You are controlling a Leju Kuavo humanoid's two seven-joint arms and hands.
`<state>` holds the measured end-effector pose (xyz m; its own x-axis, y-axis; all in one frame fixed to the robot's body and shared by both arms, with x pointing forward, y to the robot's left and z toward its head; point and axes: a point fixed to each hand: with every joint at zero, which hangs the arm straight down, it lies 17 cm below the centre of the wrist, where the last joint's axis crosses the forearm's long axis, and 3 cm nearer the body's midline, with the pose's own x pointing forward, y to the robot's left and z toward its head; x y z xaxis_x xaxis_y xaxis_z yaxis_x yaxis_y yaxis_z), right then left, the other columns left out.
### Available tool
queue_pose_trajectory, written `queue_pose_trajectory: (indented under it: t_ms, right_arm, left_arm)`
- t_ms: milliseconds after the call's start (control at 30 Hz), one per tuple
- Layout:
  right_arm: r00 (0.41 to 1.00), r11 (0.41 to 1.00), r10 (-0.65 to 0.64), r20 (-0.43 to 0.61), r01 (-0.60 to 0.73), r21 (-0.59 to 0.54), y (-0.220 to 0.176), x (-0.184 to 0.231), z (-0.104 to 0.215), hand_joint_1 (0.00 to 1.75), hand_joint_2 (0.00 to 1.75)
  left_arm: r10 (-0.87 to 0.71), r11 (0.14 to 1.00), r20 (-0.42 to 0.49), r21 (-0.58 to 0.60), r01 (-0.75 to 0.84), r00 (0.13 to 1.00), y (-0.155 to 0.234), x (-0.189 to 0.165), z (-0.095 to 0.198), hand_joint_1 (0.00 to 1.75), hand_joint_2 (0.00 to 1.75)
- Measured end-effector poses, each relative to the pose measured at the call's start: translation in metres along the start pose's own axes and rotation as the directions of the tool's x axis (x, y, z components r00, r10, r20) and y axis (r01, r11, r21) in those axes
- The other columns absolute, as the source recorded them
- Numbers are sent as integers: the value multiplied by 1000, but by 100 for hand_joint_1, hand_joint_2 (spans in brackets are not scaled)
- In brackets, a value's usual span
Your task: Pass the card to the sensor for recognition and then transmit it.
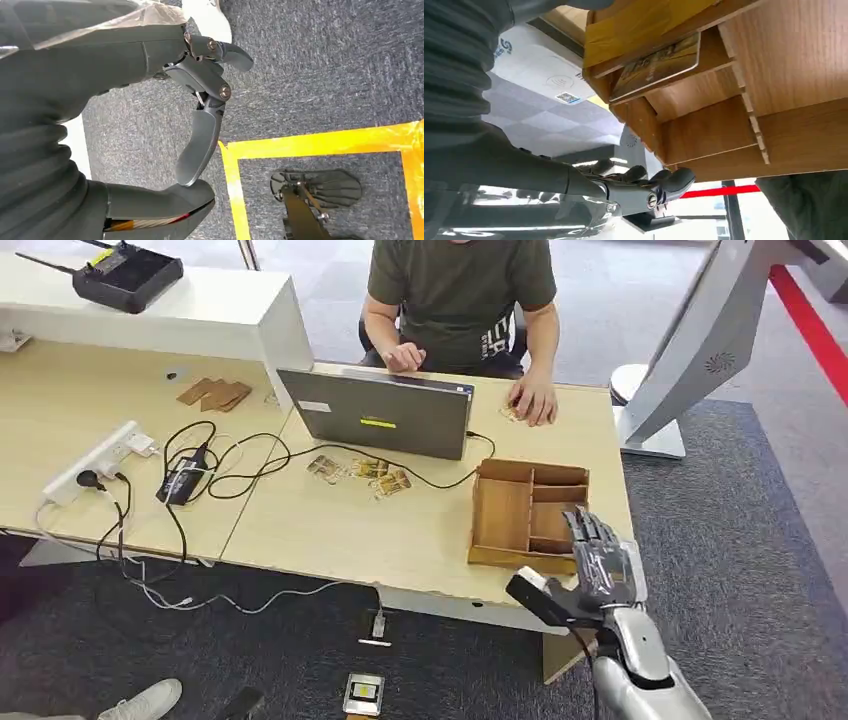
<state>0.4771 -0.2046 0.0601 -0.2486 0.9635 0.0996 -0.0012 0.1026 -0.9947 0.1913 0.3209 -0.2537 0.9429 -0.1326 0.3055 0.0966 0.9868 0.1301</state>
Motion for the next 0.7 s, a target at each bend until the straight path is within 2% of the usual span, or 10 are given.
queue_pose_trajectory:
  t_ms: [500,700]
  right_arm:
    - [997,998,63,38,-62,-20,-3,24,-7,0,175]
    - [997,994,74,15,-75,75,15,20,-6,0,175]
  left_arm:
    - [-11,1000,1,-2,11,1000,0,-1,0,0,175]
    - [-14,1000,-4,-6,14,1000,-1,-2,0,0,175]
